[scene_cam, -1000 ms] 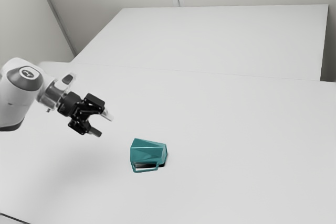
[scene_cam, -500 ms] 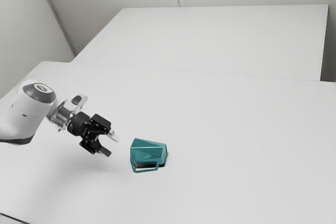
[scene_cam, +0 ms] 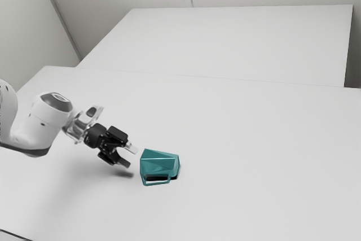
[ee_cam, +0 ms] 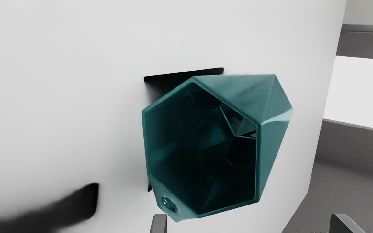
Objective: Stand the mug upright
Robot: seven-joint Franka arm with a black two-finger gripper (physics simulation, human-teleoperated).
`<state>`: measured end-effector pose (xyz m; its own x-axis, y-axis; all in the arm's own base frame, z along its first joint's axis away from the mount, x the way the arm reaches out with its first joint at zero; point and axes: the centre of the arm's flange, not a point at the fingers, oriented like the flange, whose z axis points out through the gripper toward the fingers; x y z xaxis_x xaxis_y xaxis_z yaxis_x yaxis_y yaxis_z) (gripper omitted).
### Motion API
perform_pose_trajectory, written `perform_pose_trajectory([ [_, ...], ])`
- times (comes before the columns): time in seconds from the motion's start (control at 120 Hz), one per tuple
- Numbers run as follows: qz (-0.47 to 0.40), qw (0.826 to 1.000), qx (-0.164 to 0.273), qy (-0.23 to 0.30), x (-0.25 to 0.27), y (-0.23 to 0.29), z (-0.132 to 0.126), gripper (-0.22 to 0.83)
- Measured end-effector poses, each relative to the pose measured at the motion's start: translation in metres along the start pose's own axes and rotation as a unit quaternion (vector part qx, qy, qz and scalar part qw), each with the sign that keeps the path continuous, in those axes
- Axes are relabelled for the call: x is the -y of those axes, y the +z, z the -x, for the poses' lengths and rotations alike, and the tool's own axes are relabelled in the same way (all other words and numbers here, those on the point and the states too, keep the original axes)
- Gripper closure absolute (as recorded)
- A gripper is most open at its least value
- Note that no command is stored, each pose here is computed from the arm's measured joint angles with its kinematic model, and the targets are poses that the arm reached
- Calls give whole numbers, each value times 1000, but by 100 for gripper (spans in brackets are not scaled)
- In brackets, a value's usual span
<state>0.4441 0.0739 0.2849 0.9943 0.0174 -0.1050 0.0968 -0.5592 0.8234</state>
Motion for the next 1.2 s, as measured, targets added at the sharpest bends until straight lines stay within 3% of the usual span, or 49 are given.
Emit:
perform_pose_trajectory([
  [0.733,33,998,0,48,-8,40,-23,10],
  [1.2,46,997,-5,59,-14,52,-27,40],
])
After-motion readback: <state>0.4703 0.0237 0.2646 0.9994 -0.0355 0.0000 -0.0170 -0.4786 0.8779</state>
